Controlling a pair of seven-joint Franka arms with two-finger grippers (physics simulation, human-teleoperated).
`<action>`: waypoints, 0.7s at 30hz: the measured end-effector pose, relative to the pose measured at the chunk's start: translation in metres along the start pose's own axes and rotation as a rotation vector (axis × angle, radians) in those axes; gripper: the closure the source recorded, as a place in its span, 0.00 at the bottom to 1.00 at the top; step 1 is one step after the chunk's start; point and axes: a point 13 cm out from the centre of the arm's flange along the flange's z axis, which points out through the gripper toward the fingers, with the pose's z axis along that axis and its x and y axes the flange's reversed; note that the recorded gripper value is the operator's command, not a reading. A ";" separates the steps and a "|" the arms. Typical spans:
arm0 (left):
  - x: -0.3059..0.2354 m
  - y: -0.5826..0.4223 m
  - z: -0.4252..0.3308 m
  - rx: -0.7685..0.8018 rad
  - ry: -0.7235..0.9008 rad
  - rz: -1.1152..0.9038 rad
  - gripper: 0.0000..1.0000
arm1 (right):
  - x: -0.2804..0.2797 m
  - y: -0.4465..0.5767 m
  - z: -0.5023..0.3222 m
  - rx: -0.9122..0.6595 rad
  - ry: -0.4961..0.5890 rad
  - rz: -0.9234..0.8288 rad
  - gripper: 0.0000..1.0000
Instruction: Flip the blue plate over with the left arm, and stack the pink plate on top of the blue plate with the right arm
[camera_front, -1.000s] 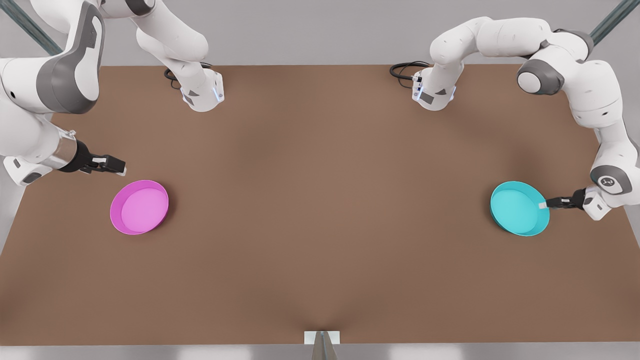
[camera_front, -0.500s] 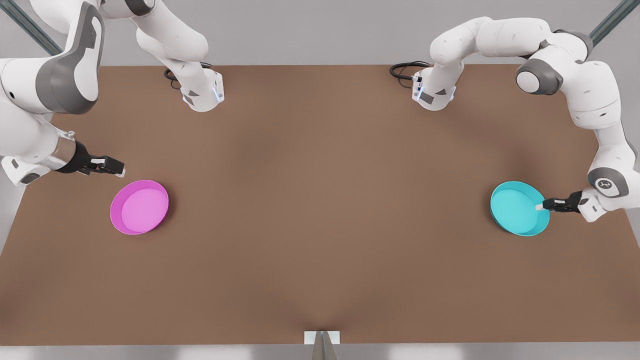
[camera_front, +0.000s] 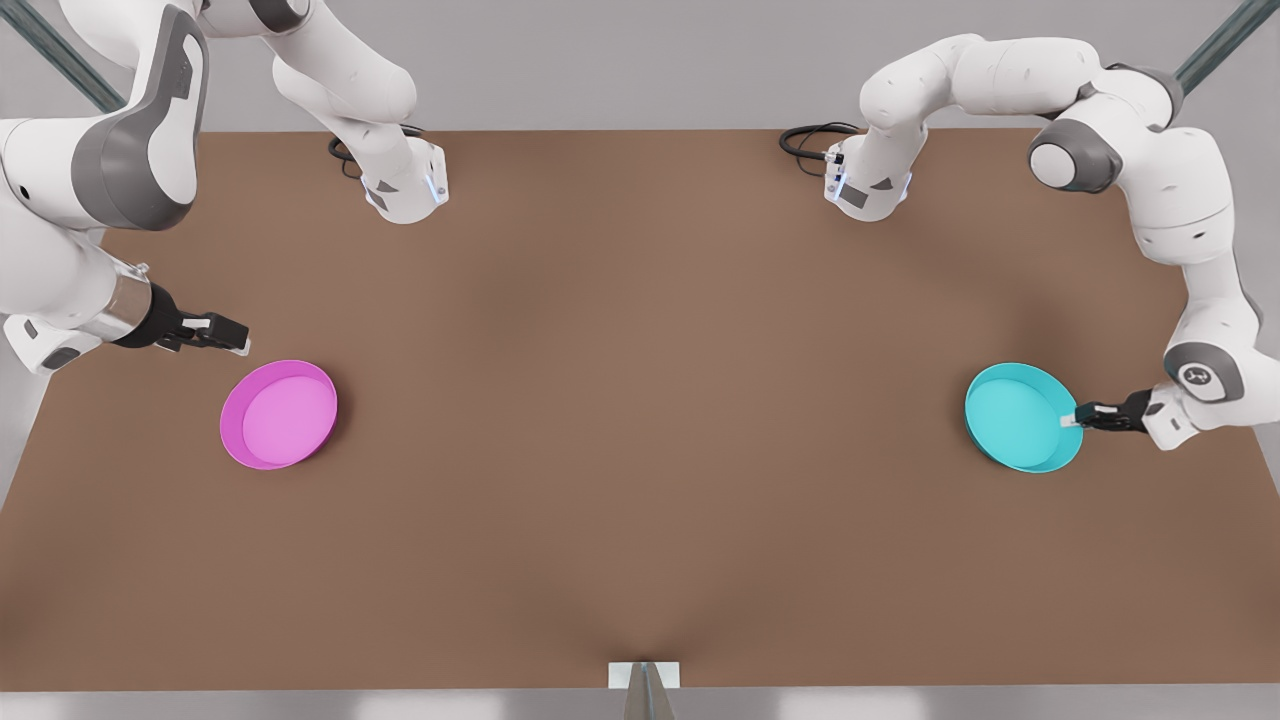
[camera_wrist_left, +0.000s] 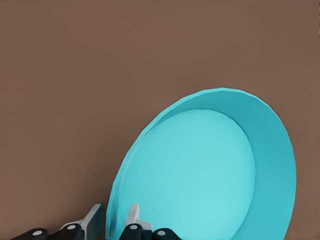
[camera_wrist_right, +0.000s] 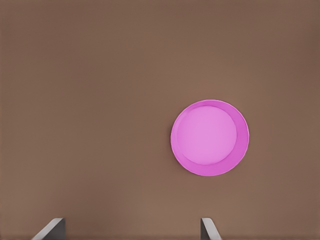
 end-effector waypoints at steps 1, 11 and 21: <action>0.000 -0.001 0.001 0.001 0.002 0.001 0.59 | 0.000 0.000 0.000 0.000 0.000 -0.001 0.00; -0.004 -0.005 0.009 0.004 0.011 0.007 0.71 | -0.003 -0.002 0.005 -0.003 0.010 0.001 0.00; -0.017 -0.009 -0.007 -0.037 -0.009 0.013 0.79 | -0.003 -0.001 0.008 -0.003 0.015 -0.002 0.00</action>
